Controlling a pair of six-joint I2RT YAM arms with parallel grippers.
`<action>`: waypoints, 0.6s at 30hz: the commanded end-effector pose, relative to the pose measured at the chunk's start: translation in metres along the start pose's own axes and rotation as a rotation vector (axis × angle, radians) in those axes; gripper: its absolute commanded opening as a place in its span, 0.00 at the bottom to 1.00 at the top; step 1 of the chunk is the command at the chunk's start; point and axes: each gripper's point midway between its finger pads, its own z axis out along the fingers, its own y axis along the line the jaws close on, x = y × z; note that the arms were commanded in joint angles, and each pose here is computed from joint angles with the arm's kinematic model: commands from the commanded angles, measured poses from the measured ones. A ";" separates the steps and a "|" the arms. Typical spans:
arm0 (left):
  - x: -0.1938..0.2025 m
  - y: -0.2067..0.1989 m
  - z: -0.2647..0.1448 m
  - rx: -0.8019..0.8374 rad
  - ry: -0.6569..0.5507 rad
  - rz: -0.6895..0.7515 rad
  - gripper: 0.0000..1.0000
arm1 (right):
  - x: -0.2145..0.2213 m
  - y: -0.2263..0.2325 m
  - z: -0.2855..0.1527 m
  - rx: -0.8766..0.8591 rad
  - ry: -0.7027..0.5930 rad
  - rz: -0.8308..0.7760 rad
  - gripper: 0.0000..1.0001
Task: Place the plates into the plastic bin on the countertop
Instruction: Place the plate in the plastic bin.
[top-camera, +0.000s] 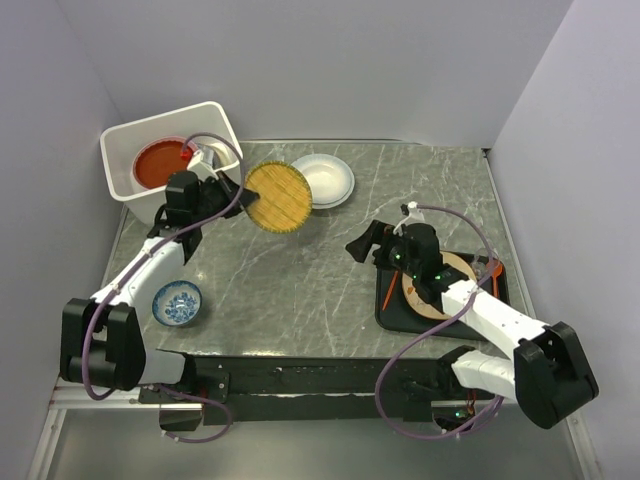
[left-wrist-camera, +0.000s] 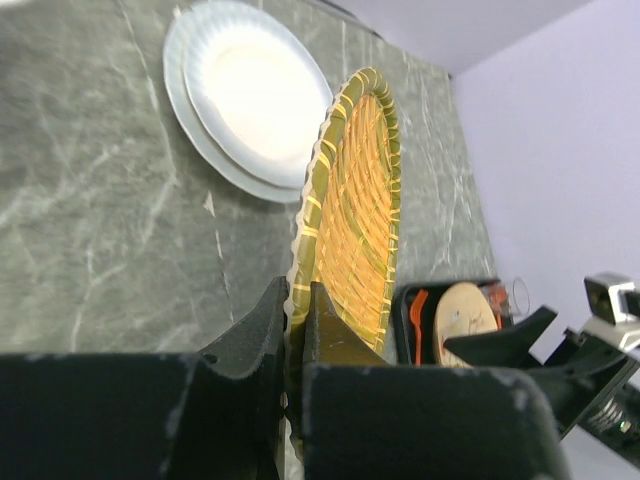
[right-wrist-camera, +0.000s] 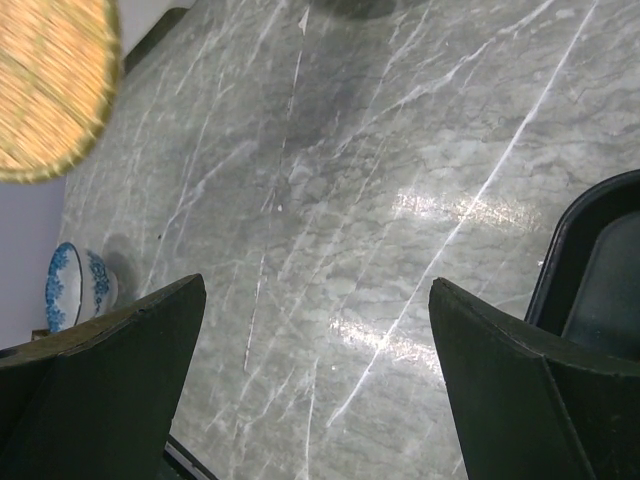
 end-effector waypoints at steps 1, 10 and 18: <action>-0.046 -0.022 -0.012 0.028 -0.109 0.028 0.01 | -0.021 0.012 0.002 -0.024 -0.069 -0.014 1.00; -0.072 -0.019 -0.010 0.035 -0.158 -0.015 0.01 | -0.013 -0.005 -0.014 0.041 -0.083 -0.019 1.00; -0.088 -0.015 -0.009 0.025 -0.187 -0.043 0.01 | -0.013 -0.007 -0.021 0.053 -0.095 -0.028 1.00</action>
